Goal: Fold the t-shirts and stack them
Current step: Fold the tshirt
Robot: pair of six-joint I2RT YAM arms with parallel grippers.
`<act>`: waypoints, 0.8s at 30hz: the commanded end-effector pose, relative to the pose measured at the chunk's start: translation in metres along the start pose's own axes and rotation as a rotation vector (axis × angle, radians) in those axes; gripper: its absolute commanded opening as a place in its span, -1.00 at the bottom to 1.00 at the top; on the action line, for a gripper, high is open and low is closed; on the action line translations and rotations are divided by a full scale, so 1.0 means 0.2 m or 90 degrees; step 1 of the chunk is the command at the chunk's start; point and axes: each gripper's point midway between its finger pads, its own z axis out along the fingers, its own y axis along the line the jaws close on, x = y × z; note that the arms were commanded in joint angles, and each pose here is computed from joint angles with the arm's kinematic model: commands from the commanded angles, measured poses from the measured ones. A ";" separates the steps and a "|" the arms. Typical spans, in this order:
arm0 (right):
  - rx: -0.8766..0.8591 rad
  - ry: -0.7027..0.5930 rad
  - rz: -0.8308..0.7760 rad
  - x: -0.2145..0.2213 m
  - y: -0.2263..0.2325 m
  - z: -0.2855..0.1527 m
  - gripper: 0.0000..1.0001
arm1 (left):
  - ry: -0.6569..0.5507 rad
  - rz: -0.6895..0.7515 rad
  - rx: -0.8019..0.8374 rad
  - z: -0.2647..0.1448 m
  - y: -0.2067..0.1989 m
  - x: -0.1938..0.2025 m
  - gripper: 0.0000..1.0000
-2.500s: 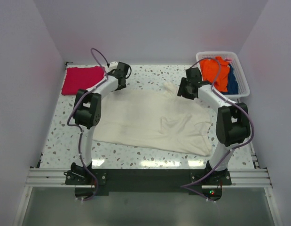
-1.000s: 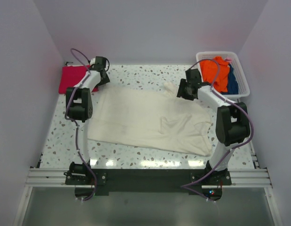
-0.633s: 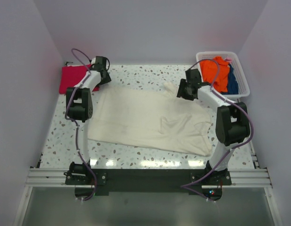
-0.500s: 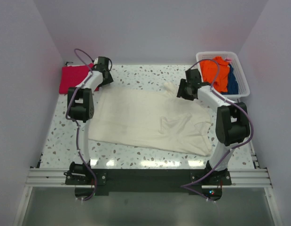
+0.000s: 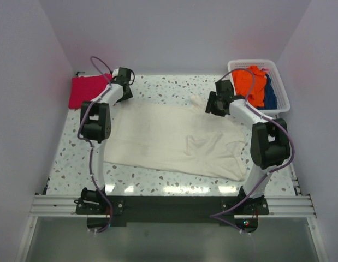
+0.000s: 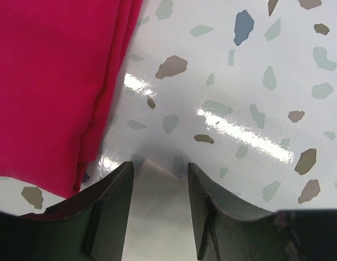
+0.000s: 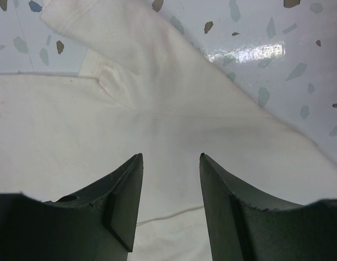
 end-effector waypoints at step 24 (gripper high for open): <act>0.020 -0.019 -0.052 -0.17 0.04 0.22 0.21 | -0.028 0.036 -0.102 -0.12 0.22 -0.03 -1.00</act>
